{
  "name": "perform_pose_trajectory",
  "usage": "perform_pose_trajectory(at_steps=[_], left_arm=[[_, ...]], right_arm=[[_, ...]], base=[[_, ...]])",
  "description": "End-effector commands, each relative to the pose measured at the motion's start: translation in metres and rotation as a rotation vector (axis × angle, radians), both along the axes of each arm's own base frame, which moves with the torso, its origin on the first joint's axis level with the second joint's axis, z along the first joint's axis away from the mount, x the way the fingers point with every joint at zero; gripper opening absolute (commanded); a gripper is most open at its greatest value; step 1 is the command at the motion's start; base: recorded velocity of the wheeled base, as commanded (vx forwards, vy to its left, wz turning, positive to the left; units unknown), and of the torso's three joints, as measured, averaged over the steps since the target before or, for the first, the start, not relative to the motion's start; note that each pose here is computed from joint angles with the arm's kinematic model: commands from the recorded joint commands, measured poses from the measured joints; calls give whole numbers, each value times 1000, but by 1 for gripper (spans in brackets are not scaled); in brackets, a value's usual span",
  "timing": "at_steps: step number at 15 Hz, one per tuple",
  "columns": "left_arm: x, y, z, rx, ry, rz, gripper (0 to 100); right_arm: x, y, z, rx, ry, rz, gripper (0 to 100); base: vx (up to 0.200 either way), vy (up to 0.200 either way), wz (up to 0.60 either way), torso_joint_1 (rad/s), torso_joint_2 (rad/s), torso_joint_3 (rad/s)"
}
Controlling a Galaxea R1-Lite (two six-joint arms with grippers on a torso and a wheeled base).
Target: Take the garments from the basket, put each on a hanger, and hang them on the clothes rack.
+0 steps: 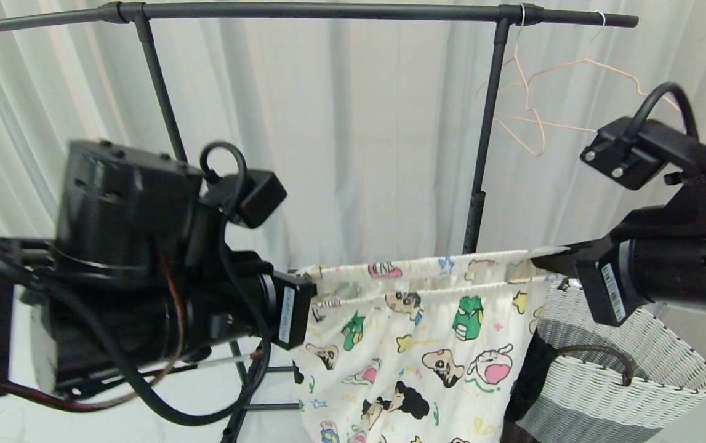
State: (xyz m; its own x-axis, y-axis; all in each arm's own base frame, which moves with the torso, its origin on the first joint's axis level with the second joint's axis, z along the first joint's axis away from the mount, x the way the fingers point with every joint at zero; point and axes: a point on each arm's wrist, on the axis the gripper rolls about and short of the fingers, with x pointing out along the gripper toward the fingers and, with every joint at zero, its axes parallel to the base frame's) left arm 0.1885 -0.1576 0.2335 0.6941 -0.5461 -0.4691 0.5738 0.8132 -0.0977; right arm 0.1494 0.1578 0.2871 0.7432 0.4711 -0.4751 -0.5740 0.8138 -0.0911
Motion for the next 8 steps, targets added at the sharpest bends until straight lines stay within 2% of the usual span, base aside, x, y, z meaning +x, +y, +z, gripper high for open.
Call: perform_pose_trajectory(at_steps=[1,3,8], left_arm=[[-11,10,54,-44,-138,-45,0],[-12,10,69,-20,-169,-68,0],[-23,9,83,-43,-172,-137,0]], right_arm=[[-5,-6,22,55,-60,-11,0],[-4,-5,36,82,-89,-14,0],[-10,-10,49,85,-99,-7,0]], base=[[0,0,0,0,0,0],[0,0,0,0,0,0],[0,0,0,0,0,0]])
